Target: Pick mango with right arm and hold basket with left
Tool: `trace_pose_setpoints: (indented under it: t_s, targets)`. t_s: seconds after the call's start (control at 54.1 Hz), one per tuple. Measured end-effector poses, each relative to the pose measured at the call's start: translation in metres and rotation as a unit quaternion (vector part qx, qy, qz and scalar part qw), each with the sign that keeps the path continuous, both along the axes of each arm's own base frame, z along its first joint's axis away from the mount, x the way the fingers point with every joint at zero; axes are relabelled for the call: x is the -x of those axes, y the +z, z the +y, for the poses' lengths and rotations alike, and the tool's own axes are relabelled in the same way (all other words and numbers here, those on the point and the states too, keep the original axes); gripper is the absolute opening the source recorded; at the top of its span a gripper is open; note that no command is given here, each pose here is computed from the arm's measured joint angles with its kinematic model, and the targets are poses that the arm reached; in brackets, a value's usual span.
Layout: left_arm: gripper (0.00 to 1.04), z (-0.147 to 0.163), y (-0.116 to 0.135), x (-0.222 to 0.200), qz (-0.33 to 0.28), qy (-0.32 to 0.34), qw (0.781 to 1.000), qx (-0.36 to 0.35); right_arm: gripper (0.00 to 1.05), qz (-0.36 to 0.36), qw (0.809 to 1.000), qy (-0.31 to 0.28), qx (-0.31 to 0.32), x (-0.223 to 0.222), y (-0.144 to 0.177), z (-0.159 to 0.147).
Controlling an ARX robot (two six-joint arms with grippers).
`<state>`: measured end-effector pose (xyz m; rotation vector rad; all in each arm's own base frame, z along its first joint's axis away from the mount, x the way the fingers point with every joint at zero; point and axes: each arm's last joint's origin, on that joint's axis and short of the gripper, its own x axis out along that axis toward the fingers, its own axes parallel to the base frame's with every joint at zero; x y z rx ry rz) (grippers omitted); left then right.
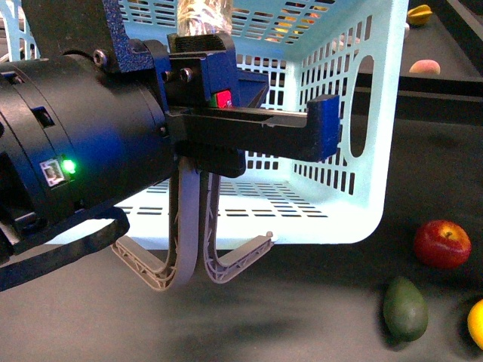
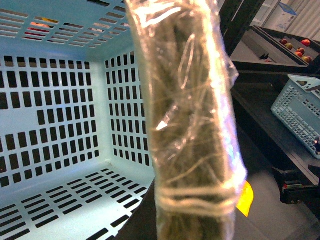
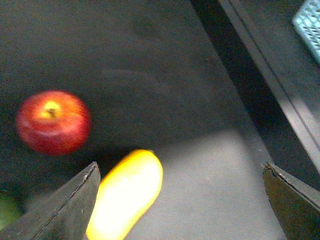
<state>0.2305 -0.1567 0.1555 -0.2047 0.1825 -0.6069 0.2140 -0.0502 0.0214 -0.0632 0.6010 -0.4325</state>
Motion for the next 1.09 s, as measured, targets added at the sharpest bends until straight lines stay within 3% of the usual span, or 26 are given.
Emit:
trace_pose_setpoints:
  t_s: [0.129,0.499,0.795,1.091]
  targets:
    - [0.08,-0.001,0.0,0.0,-0.001,-0.003,1.0,-0.002,0.97,-0.03,0.997,0.055,-0.032,-0.008,0.017,0.027]
    - [0.07,0.0,-0.001,0.0,0.0,0.001,1.0,-0.002,0.97,-0.046,0.994,0.066,-0.074,-0.005,0.025,0.033]
    - [0.07,0.0,-0.001,0.0,0.001,-0.004,1.0,-0.001,0.97,0.039,0.986,0.034,-0.16,-0.019,-0.01,0.03]
    - [0.07,0.0,-0.001,0.0,0.0,-0.002,1.0,-0.002,0.97,0.089,0.978,-0.014,-0.188,-0.039,-0.051,0.035]
